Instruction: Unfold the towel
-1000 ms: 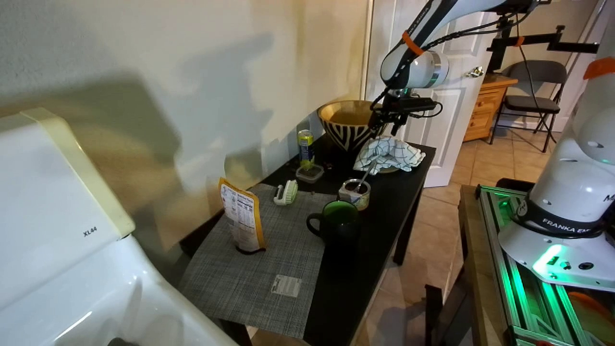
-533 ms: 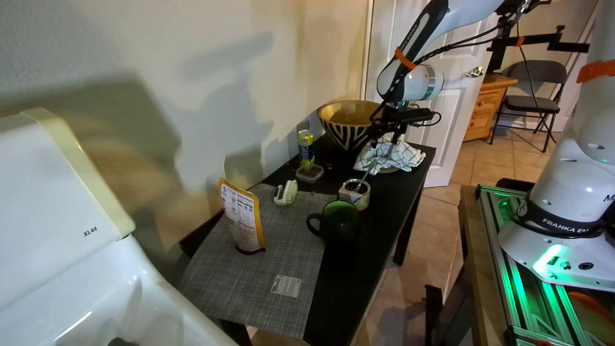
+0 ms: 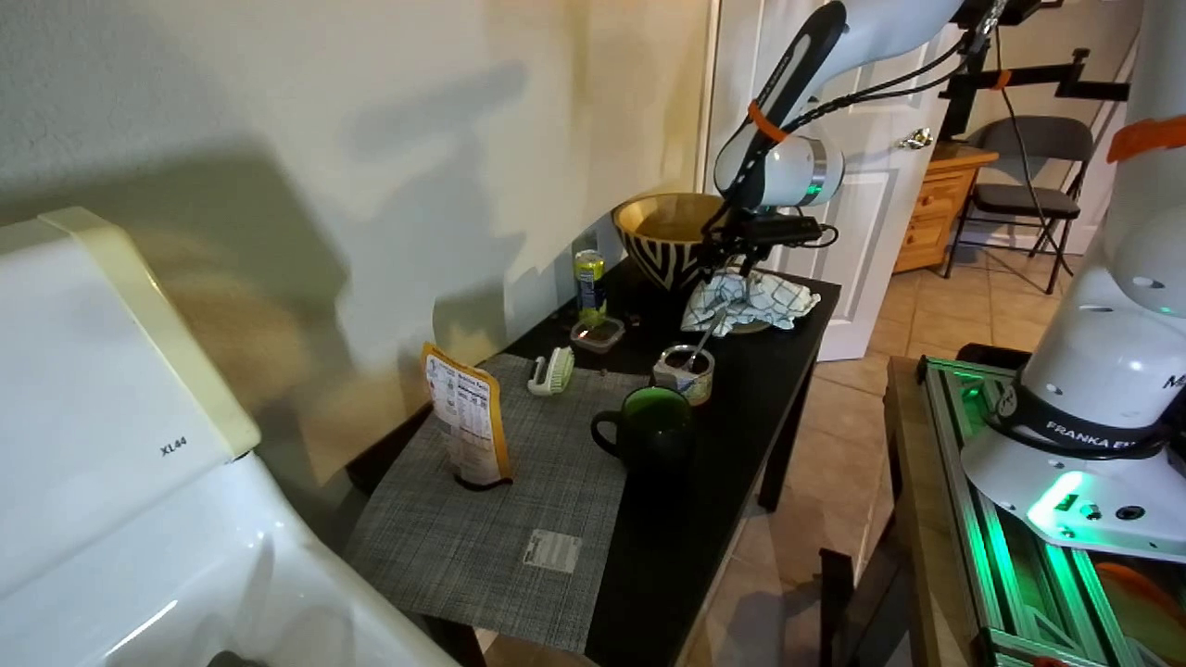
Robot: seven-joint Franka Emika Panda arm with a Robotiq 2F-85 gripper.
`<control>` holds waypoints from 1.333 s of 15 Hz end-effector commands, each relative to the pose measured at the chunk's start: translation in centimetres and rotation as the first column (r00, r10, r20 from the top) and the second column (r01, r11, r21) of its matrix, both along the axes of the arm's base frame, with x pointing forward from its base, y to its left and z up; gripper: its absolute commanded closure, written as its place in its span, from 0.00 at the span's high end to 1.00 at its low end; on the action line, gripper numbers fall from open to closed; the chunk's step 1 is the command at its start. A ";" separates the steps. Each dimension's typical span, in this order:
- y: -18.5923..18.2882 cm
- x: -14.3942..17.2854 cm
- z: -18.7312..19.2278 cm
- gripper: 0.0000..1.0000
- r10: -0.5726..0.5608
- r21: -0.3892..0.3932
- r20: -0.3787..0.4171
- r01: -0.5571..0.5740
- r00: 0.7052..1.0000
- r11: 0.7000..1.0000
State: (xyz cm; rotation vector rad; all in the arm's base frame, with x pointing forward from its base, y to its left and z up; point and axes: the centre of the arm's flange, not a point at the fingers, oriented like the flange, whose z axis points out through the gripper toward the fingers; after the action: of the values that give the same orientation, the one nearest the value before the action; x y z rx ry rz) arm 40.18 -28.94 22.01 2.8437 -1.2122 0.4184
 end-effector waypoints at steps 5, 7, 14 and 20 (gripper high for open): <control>-0.5 0.2 -2.6 0.27 -0.050 -0.011 -0.044 0.049 0.998 0.999; -0.3 -0.7 -2.2 0.11 -0.039 -0.001 -0.054 0.039 0.998 0.999; 1.5 -8.3 4.4 0.01 0.249 0.066 -0.071 -0.245 0.966 0.967; 0.3 -14.1 12.5 0.01 0.413 0.040 -0.016 -0.412 0.911 0.910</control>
State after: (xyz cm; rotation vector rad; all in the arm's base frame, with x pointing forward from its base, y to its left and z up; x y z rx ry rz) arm 30.34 -29.06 28.49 3.0707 -0.7265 0.3036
